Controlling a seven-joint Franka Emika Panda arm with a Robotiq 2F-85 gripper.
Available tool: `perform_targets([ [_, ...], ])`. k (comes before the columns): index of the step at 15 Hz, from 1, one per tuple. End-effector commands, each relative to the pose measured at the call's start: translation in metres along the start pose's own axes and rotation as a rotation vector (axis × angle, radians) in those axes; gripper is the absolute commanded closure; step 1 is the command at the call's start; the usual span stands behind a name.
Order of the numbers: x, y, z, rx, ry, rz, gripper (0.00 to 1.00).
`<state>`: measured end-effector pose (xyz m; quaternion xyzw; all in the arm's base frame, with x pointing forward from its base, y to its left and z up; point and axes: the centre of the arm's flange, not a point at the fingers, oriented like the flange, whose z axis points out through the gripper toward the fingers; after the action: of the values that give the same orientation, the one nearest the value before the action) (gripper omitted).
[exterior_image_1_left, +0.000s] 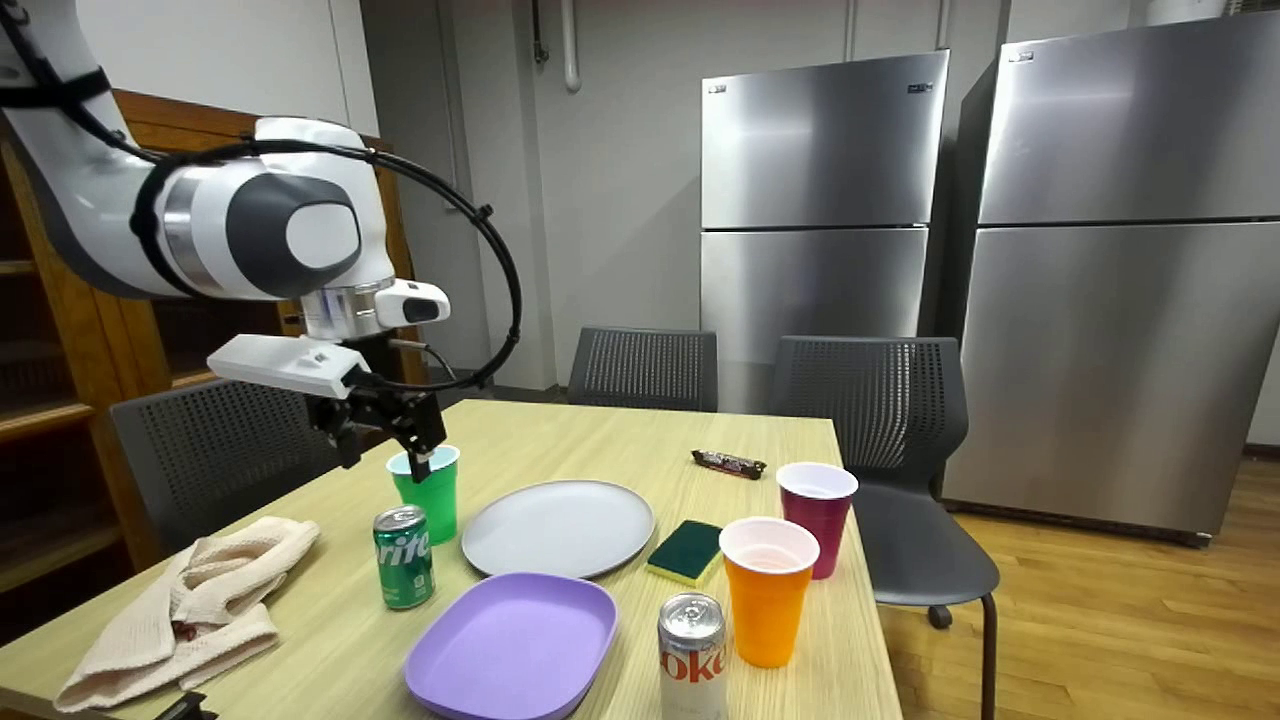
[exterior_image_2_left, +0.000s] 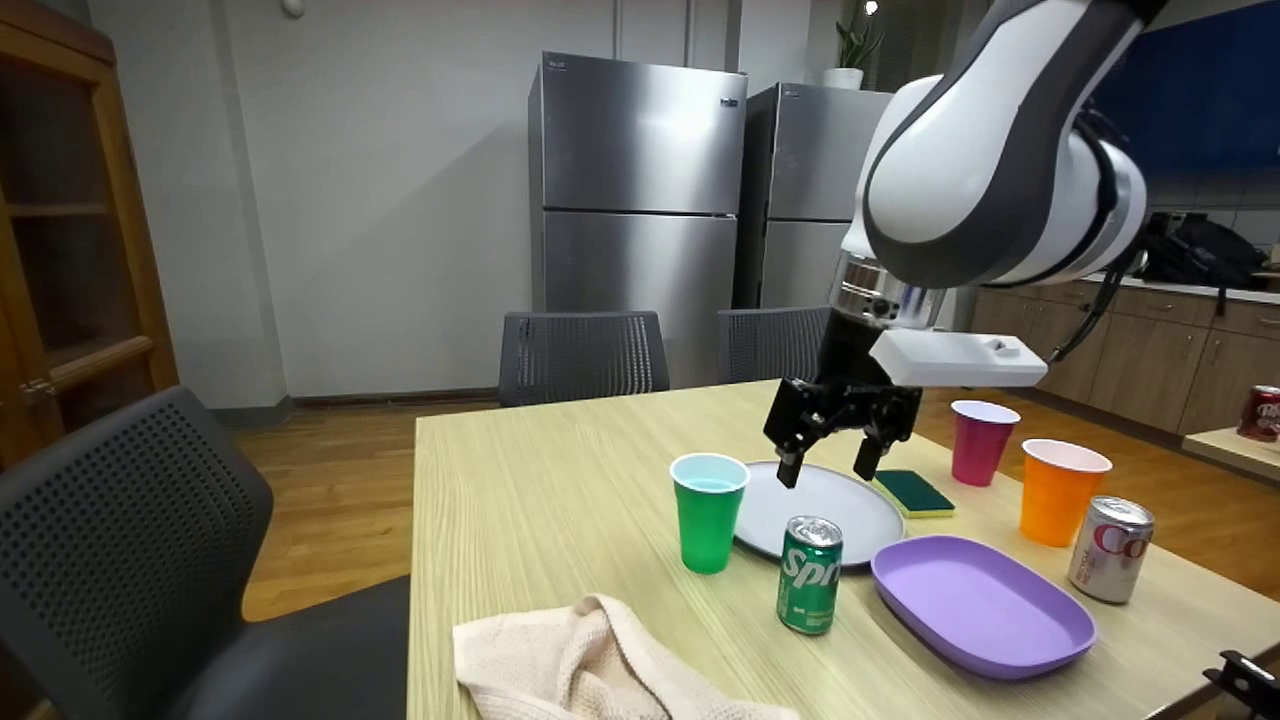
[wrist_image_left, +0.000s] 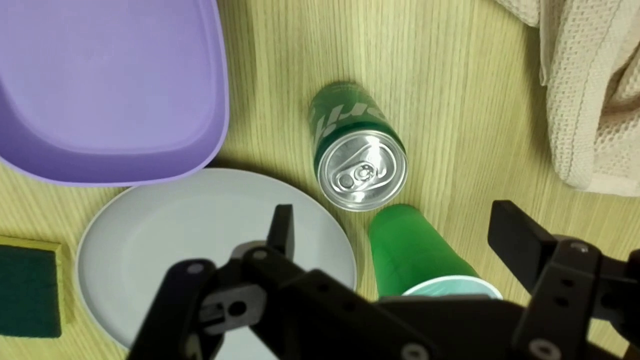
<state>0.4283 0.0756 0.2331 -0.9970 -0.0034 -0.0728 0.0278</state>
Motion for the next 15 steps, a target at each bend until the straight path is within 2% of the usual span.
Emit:
perform_targets([
  [1, 0.013, -0.001, 0.024, -0.021, -0.005, -0.018, 0.0],
  [15, 0.017, -0.009, 0.073, -0.046, -0.064, -0.075, 0.0],
])
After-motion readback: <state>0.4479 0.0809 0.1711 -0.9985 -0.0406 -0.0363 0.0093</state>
